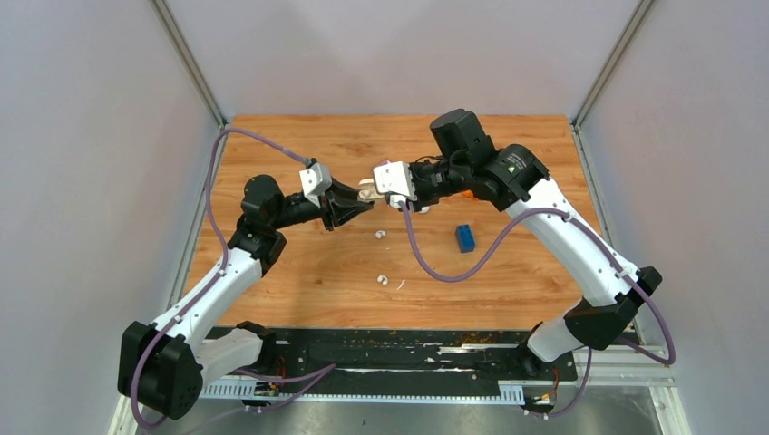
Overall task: Insert the wireless bluetooth earbuds into the charging case
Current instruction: Place the earbud in the charging case.
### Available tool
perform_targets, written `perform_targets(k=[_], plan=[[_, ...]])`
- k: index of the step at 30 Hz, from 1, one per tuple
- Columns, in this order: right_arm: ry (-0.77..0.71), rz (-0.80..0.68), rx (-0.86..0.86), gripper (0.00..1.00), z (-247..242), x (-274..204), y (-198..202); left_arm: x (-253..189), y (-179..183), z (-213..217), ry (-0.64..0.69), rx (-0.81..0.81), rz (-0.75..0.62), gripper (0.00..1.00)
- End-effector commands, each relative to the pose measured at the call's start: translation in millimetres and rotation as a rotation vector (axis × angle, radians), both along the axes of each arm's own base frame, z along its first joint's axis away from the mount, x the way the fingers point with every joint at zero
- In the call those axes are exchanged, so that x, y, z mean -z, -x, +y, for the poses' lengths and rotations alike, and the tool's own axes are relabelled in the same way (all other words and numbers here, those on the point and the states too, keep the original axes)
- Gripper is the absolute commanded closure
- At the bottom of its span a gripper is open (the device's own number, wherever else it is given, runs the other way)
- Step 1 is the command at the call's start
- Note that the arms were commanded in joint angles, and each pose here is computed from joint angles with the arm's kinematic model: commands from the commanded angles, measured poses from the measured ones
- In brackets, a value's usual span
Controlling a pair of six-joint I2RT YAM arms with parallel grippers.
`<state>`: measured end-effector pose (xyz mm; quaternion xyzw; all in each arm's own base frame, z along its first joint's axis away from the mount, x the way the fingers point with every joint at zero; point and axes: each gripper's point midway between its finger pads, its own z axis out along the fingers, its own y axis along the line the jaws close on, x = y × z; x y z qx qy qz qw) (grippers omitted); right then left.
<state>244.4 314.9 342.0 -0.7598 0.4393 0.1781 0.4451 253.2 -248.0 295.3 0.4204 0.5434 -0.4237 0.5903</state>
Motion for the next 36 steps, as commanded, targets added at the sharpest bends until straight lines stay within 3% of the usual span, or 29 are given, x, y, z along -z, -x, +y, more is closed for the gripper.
perform_targets(k=[1, 17, 27, 36], plan=[[-0.041, -0.061, -0.008, 0.71, 6, -19, -4, -13, 6, 1, 0.009, 0.013, -0.061, 1.00], [-0.042, -0.064, 0.012, 0.72, 15, -12, -17, -12, 9, -2, 0.005, 0.031, -0.069, 1.00], [-0.033, -0.040, 0.006, 0.84, 18, -8, -12, -15, 7, -2, 0.011, 0.021, -0.070, 1.00], [-0.042, 0.015, 0.112, 0.86, 27, -4, -18, -16, 2, -2, 0.016, -0.005, -0.072, 1.00]])
